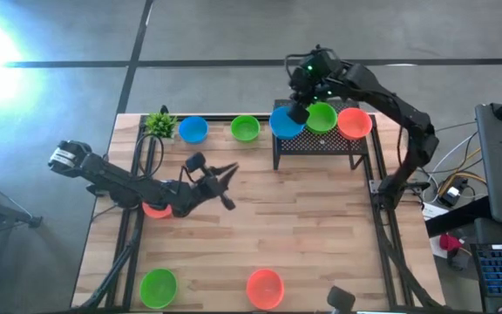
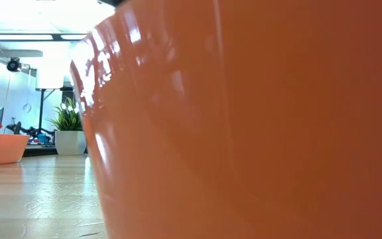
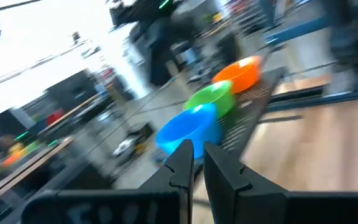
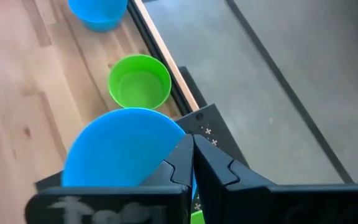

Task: Pick & Place Mini bowls
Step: Stack the top orange bowl on the orange bowl on the shelf

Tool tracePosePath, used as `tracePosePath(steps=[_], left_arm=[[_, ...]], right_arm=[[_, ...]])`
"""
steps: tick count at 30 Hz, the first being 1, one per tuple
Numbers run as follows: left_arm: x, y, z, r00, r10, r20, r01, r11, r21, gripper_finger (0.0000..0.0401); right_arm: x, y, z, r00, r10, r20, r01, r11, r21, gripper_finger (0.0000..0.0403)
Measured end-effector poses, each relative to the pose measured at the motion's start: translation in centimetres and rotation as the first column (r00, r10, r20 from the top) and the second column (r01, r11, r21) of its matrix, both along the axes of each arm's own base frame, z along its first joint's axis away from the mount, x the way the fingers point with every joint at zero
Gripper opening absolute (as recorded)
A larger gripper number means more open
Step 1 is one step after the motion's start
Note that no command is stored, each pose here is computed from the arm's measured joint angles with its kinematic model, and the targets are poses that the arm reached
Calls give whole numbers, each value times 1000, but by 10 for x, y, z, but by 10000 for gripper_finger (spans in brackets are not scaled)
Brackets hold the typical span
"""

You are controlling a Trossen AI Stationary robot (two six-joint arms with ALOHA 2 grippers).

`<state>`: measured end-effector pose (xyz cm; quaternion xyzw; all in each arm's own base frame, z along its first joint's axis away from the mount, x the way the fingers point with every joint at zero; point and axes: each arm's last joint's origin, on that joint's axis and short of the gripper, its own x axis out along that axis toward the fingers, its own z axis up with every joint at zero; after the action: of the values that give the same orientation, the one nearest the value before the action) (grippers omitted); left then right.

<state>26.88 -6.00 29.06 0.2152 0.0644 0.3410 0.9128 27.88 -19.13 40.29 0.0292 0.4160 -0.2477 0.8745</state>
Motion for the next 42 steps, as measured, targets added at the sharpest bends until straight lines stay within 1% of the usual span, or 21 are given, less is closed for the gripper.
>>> tracePosePath(steps=[3, 7, 10, 13, 17, 20, 22, 24, 26, 29, 32, 35, 40, 42], left_arm=[[-4, 3, 2, 994, 107, 6, -107, 994, -10, 32], [-11, 7, 7, 969, 242, 43, -240, 969, -55, 32], [-16, 9, 10, 955, 290, 59, -285, 955, -83, 32], [-19, 10, 8, 955, 292, 57, -285, 953, -105, 32], [-24, 12, 4, 953, 295, 62, -283, 946, -157, 32], [-29, 13, 0, 967, 242, 76, -219, 947, -235, 32], [-33, 13, -3, 984, 166, 70, -138, 944, -301, 32], [-37, 14, -5, 993, 101, 67, -69, 925, -374, 32], [-42, 15, -9, 996, 82, 45, -56, 905, -423, 32], [-51, 18, -18, 994, 110, -5, -99, 871, -481, 32], [-60, 21, -26, 992, 108, -62, -124, 812, -570, 32], [-66, 22, -35, 987, 90, -135, -156, 753, -639, 28], [-74, 23, -44, 966, 37, -254, -210, 684, -698, 15], [-76, 23, -46, 957, 25, -288, -230, 667, -709, 11]], right_arm=[[-4, 13, 7, 1000, 10, 7, -10, 1000, -28, 8], [-8, 33, 9, 1000, 21, -12, -21, 997, -68, 8], [-11, 46, 7, 999, 23, -27, -25, 995, -96, 8], [-15, 59, 5, 999, 39, -28, -42, 994, -100, 8], [-22, 74, 4, 998, 62, 11, -61, 993, -103, 8], [-30, 84, 4, 996, 71, 50, -65, 992, -105, 8], [-36, 90, 5, 994, 72, 77, -64, 992, -105, 8], [-42, 95, 7, 992, 68, 110, -57, 993, -102, 8], [-47, 101, 8, 988, 67, 136, -54, 994, -97, 8], [-53, 108, 9, 983, 70, 170, -56, 995, -87, 8], [-56, 116, 7, 979, 80, 186, -67, 995, -74, 8], [-57, 124, 3, 973, 94, 213, -82, 995, -64, 8], [-52, 136, -3, 965, 129, 229, -121, 992, -48, 8], [-50, 139, -5, 962, 145, 232, -137, 989, -48, 8]])
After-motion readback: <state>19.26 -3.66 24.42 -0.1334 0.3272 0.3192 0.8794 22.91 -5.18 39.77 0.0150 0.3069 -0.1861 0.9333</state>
